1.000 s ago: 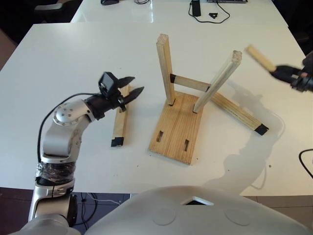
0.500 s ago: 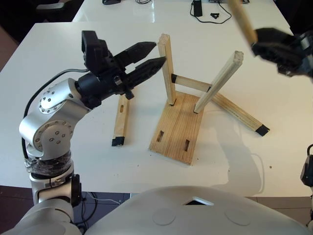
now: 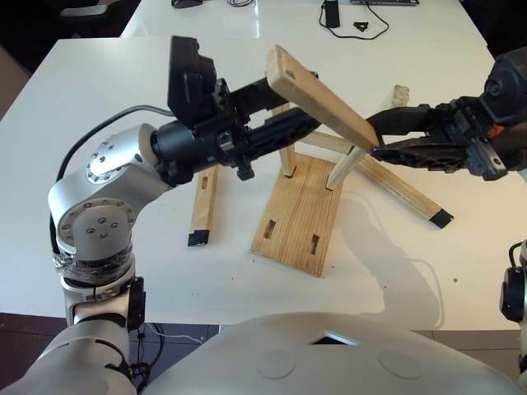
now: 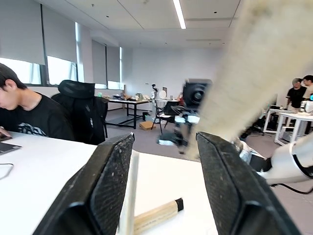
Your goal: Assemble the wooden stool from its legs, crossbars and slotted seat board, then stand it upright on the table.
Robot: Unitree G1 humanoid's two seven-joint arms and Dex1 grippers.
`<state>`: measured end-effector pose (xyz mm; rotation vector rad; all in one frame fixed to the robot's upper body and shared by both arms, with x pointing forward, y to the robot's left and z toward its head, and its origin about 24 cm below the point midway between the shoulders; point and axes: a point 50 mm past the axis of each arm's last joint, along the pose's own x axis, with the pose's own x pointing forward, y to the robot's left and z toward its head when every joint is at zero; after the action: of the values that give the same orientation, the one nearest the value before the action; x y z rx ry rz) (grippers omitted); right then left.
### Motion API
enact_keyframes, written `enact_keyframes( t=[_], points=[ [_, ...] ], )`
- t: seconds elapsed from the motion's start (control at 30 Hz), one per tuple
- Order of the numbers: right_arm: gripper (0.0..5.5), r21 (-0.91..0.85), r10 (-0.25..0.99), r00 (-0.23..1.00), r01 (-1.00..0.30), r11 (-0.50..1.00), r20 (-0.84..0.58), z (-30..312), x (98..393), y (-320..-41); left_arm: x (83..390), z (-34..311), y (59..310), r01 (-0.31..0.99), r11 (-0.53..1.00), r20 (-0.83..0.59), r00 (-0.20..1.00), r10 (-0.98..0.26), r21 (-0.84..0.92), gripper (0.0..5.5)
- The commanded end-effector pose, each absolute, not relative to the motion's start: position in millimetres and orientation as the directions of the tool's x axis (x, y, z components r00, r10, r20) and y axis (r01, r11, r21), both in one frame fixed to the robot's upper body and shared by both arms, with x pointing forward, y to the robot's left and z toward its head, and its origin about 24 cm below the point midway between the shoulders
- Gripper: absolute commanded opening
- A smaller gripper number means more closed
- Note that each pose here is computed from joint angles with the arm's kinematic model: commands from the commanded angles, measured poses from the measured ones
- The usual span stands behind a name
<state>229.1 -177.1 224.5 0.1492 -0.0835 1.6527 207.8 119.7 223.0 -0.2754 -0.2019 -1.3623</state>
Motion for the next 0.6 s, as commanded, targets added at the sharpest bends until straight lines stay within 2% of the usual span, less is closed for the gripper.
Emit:
enact_keyframes(
  t=[0.03,0.27,0.5,0.6],
  points=[
    [1.31,0.024,0.988,-0.051,-0.998,-0.055,0.143,224,235,-177,206,212,119,0.982,0.167,0.241,0.183,-0.953,-0.085,2.36],
    [1.31,0.014,0.999,-0.049,-0.999,-0.049,-0.003,198,237,-172,203,217,115,0.988,0.134,0.283,0.152,-0.947,-0.081,2.36],
    [1.31,0.009,0.999,-0.04,-0.999,-0.04,-0.014,191,242,-174,199,223,115,0.992,0.101,0.302,0.118,-0.946,-0.071,2.36],
    [1.31,0.002,0.999,-0.036,-0.999,-0.036,0.007,195,244,-175,200,221,117,0.992,0.105,0.296,0.123,-0.947,-0.076,1.94]
  ],
)
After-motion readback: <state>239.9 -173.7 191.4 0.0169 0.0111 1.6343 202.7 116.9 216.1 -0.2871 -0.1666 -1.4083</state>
